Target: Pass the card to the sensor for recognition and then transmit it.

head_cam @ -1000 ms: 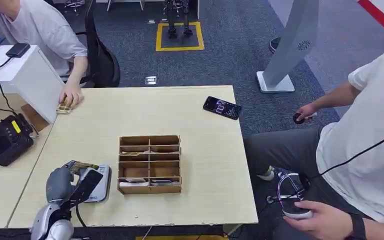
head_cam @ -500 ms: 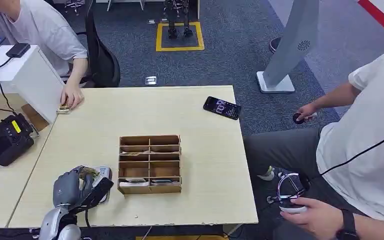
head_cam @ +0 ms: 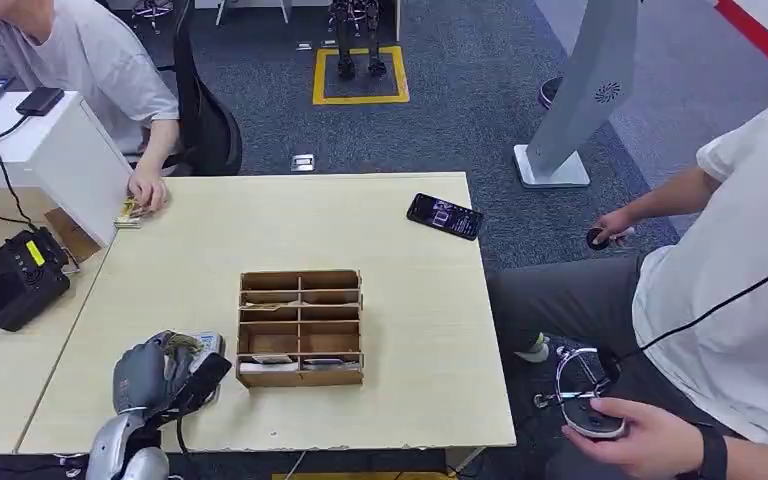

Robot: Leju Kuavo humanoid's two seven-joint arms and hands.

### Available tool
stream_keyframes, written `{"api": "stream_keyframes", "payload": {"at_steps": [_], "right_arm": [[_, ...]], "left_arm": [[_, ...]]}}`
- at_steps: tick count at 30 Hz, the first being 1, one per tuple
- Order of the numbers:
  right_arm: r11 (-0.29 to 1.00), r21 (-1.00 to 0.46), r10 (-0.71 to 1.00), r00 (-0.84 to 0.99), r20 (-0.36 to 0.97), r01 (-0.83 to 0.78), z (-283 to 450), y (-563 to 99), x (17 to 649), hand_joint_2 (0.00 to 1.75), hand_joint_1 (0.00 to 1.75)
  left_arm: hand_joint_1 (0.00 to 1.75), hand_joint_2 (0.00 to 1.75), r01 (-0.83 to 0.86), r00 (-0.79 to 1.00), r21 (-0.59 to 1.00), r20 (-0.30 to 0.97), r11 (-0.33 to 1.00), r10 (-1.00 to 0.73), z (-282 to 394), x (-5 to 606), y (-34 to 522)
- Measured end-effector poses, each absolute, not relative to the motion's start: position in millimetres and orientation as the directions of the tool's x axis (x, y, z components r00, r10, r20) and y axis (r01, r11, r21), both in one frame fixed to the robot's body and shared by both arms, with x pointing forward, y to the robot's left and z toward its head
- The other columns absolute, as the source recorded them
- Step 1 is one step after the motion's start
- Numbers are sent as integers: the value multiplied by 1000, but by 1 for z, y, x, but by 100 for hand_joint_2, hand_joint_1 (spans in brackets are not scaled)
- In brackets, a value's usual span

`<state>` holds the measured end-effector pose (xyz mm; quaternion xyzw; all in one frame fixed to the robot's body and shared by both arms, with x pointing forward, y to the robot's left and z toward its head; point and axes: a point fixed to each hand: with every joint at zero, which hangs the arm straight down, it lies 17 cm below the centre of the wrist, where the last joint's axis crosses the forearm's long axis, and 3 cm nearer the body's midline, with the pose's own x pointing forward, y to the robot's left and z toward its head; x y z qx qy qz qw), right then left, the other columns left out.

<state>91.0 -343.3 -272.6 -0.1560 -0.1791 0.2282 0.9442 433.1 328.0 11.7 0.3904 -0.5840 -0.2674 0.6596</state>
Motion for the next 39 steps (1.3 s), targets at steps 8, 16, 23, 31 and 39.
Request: {"api": "stream_keyframes", "payload": {"at_steps": [8, 16, 23, 31, 39], "right_arm": [[846, -380, 488, 830, 271, -374, -272, -343, 91, 175, 0], [842, -384, 495, 825, 272, -378, -272, -343, 92, 175, 0], [837, -385, 505, 818, 275, -388, -272, -342, 95, 175, 0], [827, -383, 528, 802, 280, -411, -271, -338, 99, 175, 0], [814, -377, 558, 778, 290, -443, -270, -333, 110, 175, 0]], "left_arm": [[175, 175, -175, 112, 553, 833, 815, -541, 28, 442, 328], [175, 175, -283, -38, 333, 933, 900, -357, 87, 460, 349], [175, 175, -366, -163, 190, 951, 911, -263, 142, 475, 376], [175, 175, -513, -223, 341, 834, 788, -506, 191, 477, 398], [175, 175, -649, -207, 481, 635, 590, -745, 233, 483, 411]]}}
